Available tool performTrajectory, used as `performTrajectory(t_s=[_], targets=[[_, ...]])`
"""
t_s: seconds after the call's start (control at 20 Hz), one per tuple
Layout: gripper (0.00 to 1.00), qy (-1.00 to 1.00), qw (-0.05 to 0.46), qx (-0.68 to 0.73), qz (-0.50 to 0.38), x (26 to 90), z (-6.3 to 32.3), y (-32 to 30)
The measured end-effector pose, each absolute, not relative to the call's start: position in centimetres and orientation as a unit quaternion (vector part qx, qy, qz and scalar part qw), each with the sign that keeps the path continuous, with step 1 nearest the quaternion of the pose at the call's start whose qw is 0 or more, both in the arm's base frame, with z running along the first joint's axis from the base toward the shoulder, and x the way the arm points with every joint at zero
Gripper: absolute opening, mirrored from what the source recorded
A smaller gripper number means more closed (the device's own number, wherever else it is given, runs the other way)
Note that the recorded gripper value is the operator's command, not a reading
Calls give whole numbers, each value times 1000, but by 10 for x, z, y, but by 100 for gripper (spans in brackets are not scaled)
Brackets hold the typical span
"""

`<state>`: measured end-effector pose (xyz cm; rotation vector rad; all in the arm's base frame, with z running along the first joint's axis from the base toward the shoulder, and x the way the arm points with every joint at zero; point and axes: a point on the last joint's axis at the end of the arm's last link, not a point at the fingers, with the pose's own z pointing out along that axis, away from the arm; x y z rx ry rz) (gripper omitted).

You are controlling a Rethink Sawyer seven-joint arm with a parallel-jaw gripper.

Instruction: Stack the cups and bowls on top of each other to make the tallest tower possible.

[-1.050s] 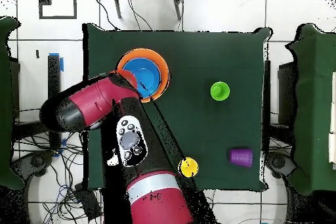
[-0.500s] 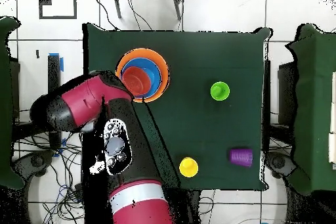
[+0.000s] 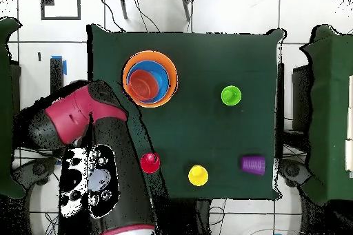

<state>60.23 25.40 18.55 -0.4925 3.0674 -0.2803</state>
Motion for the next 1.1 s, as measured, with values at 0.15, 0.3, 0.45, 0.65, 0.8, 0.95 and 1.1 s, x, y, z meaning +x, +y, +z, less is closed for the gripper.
performTrajectory(t_s=[0.15, 0.3, 0.45, 0.65, 0.8, 0.95, 1.1], targets=[[100, 984, 10, -152, -88, 595, 195, 255], [100, 986, 8, -144, -85, 582, 201, 251], [100, 986, 10, -141, -83, 578, 199, 249], [100, 988, 18, -137, -73, 571, 190, 246], [100, 989, 39, -132, -56, 570, 180, 245], [100, 989, 53, -130, -49, 568, 174, 241], [100, 989, 63, -129, -45, 563, 168, 238]])
